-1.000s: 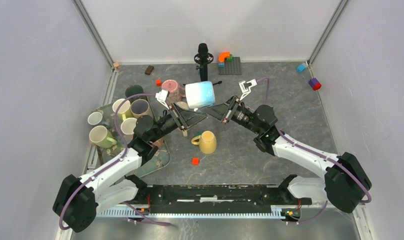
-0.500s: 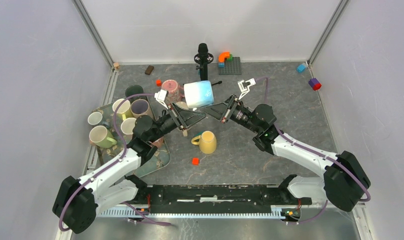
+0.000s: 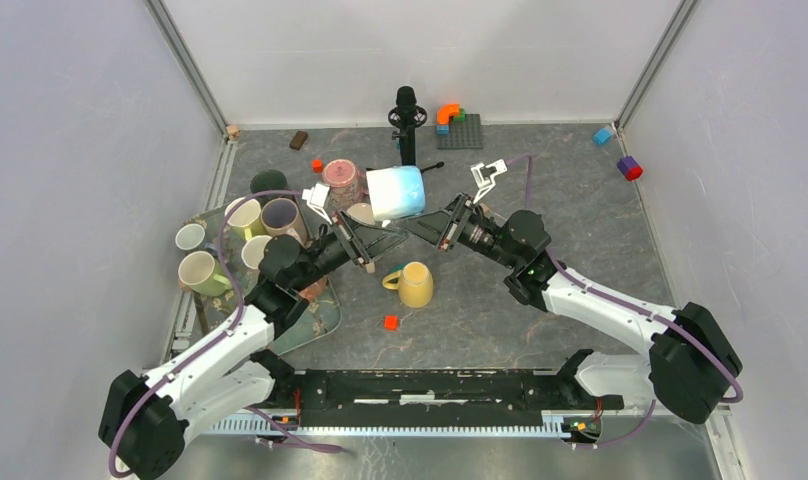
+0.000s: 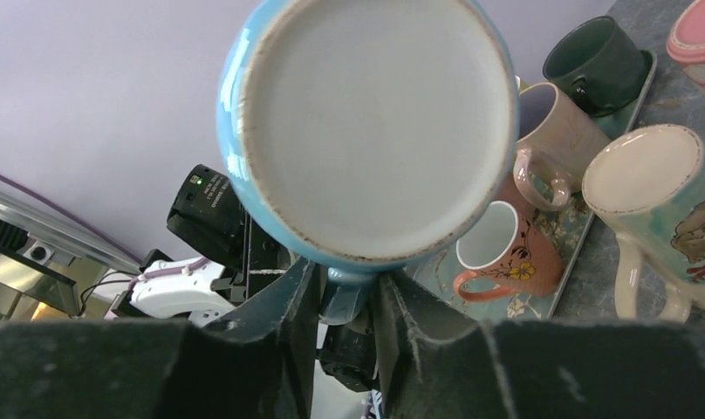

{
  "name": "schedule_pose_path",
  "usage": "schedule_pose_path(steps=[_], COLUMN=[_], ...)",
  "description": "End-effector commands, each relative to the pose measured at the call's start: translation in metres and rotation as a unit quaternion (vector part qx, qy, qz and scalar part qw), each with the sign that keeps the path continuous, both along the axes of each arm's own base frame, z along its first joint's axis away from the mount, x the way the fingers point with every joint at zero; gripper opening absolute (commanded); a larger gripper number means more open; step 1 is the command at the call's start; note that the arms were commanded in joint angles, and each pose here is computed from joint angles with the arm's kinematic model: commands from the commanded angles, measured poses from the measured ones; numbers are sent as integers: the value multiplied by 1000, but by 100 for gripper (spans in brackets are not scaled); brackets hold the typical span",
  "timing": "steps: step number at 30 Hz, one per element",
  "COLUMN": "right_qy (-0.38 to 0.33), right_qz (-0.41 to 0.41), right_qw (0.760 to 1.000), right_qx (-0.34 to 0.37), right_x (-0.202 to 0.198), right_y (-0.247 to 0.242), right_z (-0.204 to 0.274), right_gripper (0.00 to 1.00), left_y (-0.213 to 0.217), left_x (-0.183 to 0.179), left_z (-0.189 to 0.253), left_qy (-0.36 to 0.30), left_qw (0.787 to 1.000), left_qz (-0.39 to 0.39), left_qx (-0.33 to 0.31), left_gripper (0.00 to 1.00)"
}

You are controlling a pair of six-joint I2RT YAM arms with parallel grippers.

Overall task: Turn the mug right side up
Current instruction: Turn over the cup at the center of the board.

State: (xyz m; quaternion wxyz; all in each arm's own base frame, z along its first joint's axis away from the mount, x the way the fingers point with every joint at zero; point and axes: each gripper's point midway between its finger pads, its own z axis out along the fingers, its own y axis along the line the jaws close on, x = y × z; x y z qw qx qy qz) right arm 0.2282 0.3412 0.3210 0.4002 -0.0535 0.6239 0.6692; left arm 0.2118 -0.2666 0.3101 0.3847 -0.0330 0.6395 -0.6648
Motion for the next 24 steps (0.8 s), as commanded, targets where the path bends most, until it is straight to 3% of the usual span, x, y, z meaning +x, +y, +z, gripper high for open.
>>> schedule_pose_path(steps=[1, 24], right_qy=[-52, -41], right_qz=[3, -33], right_qw=[999, 995], right_qx=[-5, -82], right_x=[-8, 12], right_y=[-1, 1], right_z=[9, -35], right_gripper=[35, 73], left_y=[9, 24], left_x=[5, 22], left_z=[33, 7], left_qy=[-66, -32], left_qw=[997, 988], left_qz=[38, 100], left_qx=[-5, 114], left_gripper=[2, 2])
